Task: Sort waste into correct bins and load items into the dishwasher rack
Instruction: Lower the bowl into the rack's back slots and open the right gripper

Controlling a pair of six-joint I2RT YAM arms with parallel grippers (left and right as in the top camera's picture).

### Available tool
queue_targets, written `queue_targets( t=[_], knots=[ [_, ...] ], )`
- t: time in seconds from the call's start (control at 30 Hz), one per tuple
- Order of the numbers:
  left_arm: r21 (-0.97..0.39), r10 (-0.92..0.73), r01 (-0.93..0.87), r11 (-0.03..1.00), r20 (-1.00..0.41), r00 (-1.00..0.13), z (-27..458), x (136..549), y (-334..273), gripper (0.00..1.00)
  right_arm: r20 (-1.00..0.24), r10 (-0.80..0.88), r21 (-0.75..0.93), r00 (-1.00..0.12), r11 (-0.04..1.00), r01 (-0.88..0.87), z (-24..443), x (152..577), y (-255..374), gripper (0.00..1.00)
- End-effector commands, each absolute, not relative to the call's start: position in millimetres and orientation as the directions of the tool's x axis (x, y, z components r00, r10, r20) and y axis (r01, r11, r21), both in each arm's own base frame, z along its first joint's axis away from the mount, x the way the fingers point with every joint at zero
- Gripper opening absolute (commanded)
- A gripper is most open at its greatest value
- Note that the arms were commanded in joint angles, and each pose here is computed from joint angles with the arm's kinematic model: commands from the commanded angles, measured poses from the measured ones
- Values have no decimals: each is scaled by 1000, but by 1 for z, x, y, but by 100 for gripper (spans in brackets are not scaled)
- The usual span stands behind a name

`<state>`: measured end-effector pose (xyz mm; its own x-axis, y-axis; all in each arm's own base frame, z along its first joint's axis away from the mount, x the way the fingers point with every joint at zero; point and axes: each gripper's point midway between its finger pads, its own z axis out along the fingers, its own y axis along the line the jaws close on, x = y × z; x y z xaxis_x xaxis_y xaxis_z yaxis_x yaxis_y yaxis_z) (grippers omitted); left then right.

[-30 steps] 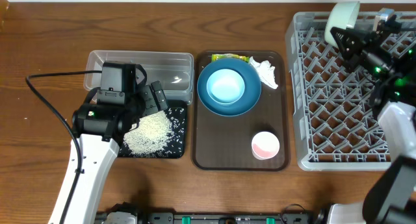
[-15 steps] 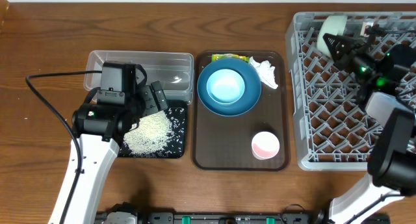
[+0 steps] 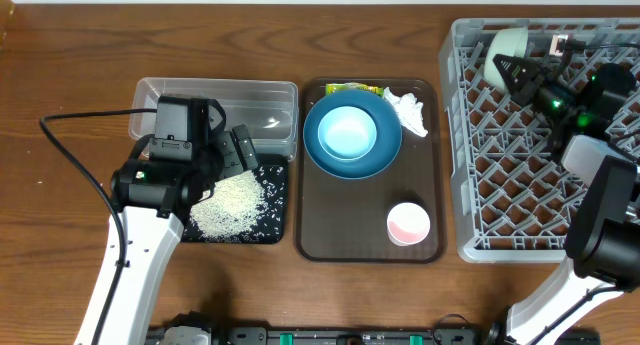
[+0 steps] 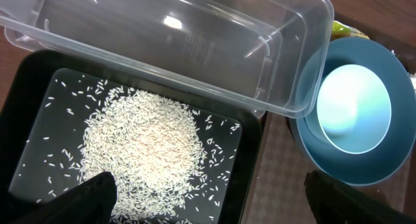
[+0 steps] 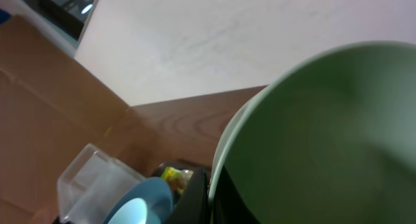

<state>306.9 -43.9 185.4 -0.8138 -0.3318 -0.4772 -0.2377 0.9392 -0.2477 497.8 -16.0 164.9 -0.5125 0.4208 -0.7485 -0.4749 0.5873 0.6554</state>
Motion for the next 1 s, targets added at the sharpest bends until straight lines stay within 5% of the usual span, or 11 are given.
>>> queue_targets(
  t=[0.0, 0.6, 0.97],
  knots=[
    [-248, -327, -230, 941, -495, -805, 193, 311, -43, 95, -688, 478, 713, -546, 586, -385, 151, 498, -33, 1],
    [-248, -327, -230, 941, -495, -805, 193, 311, -43, 95, -567, 546, 801, -617, 539, -259, 131, 483, -59, 15],
    [-248, -327, -230, 941, -495, -805, 193, 311, -43, 95, -508, 562, 849, -653, 454, -269, 138, 467, -69, 37]
  ],
)
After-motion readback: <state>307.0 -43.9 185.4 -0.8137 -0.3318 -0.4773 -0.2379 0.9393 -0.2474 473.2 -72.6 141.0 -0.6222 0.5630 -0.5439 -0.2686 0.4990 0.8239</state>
